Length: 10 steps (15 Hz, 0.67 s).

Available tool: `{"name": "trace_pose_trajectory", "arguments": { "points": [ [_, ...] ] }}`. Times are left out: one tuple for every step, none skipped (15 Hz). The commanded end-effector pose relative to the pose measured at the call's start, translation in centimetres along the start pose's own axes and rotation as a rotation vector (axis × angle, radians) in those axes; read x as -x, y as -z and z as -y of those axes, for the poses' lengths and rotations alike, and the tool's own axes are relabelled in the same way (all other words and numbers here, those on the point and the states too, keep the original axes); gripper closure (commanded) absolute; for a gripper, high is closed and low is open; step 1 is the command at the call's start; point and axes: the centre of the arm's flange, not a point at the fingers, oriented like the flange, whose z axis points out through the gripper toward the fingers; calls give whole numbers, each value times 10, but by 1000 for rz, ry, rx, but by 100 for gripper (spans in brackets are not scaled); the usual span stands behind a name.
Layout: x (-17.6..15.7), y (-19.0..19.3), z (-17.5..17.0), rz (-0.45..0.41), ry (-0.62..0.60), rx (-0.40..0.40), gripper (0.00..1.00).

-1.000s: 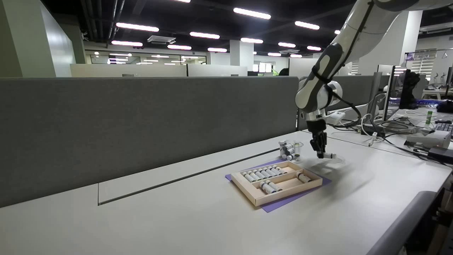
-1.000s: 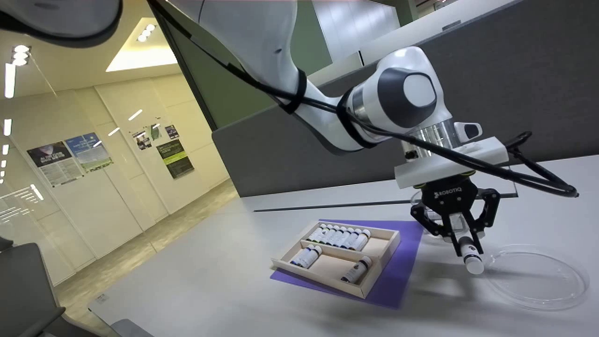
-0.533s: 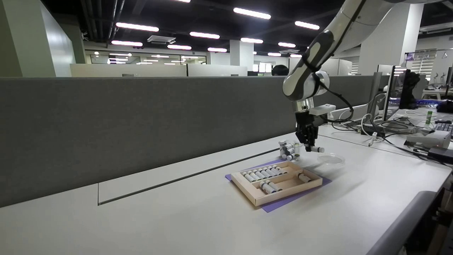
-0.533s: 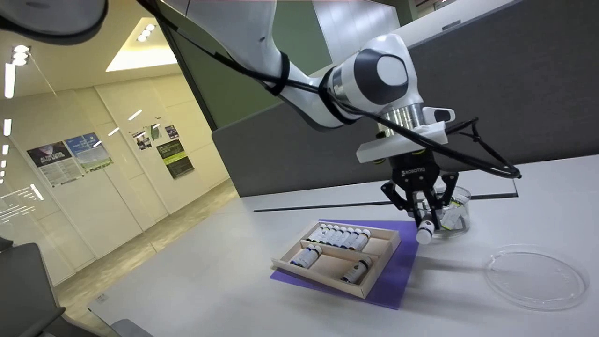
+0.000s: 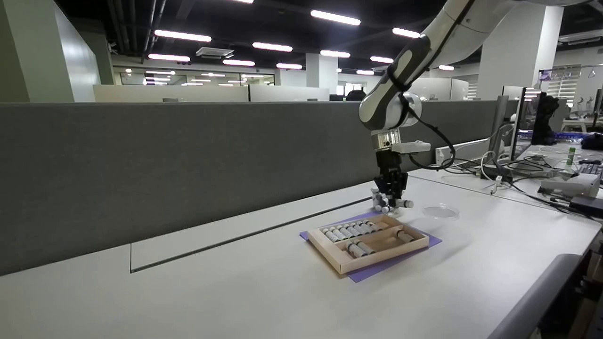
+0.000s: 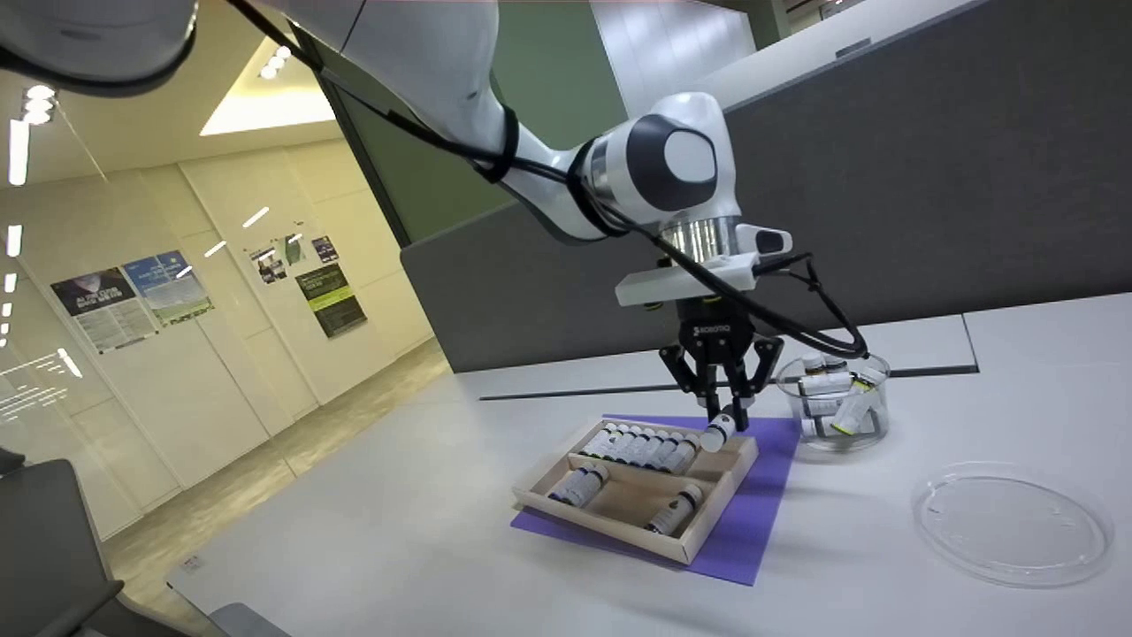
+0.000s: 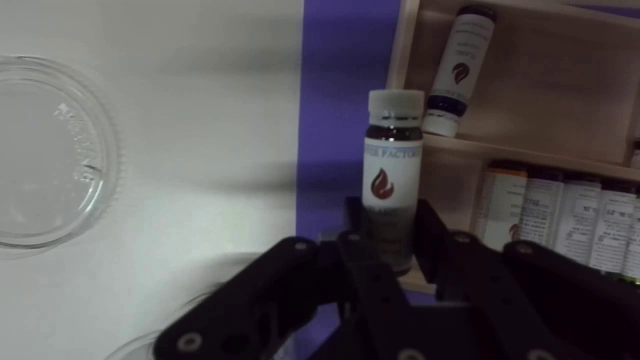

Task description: Pick up the bottle and put it in the bowl

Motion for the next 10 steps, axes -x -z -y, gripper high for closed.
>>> {"name": "trace_pose_trajectory", "arguments": {
  "points": [
    [-9, -7, 17, 16, -9, -10, 95],
    [-10, -11, 21, 18, 2, -16, 95],
    [-10, -14, 24, 23, 14, -25, 95],
    [-11, -18, 28, 33, 24, -36, 95],
    [-12, -21, 30, 42, 31, -47, 95],
    [-12, -24, 34, 54, 42, -59, 95],
    [-11, -26, 37, 58, 53, -68, 95],
    [-9, -25, 41, 74, 78, -91, 95],
    [-5, -23, 44, 92, 107, -119, 95],
    [-2, -21, 46, 101, 132, -136, 95]
  ]
}}
